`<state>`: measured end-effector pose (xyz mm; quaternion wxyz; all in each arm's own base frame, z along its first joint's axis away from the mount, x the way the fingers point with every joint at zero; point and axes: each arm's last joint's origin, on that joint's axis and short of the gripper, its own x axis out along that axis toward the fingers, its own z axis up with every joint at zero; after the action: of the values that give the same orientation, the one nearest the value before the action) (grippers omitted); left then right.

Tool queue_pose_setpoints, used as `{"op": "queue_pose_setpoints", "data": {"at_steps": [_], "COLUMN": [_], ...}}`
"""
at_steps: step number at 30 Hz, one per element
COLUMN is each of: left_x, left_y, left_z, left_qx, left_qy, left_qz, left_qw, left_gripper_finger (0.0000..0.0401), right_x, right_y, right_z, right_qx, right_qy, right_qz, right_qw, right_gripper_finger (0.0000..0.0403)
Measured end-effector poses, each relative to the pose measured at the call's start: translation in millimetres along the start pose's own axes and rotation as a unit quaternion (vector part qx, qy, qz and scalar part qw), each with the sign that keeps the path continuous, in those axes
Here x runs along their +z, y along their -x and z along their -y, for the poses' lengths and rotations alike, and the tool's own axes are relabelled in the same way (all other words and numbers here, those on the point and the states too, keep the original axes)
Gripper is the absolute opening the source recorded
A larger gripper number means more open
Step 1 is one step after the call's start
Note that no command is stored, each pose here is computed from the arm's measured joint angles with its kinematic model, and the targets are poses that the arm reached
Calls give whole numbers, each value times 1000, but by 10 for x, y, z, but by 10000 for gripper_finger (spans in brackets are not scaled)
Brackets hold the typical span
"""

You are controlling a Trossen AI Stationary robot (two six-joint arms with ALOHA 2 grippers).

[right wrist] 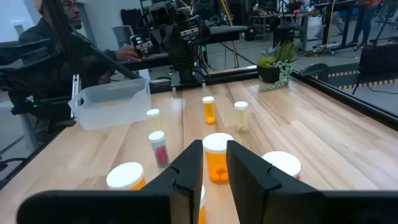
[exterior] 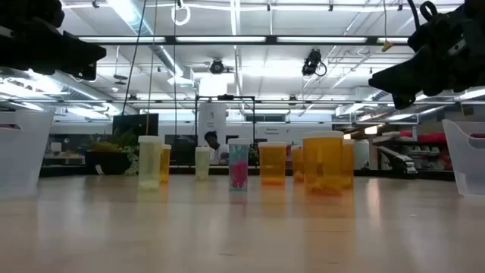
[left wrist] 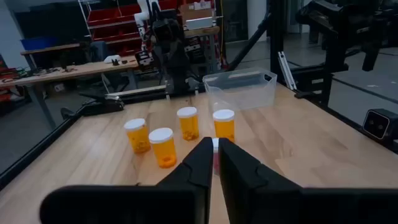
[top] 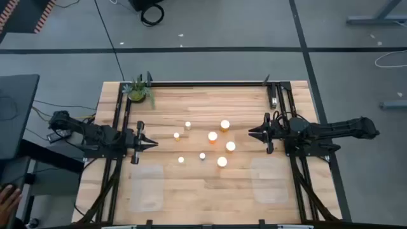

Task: Pick and place medicine bottles into bin by pill shape (circle, oval)

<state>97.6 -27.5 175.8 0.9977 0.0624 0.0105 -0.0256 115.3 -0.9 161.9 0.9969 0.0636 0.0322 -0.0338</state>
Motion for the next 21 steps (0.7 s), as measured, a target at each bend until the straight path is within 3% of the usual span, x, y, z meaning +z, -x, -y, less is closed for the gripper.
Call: {"op": "queue_pose_setpoints", "data": {"at_steps": [21], "left_x": [-1], "left_y": [0], "left_z": [0], "left_qx": [0], "left_qy": [0], "left_qz": [0], "left_qw": [1000], "left_gripper_finger": [33], "right_x": [-1], "right_y": [0], "right_z": [0], "right_qx": [0], "right_qy": [0], "right_qz": [0], "right_qw": [1000], "right_gripper_finger": [79]}}
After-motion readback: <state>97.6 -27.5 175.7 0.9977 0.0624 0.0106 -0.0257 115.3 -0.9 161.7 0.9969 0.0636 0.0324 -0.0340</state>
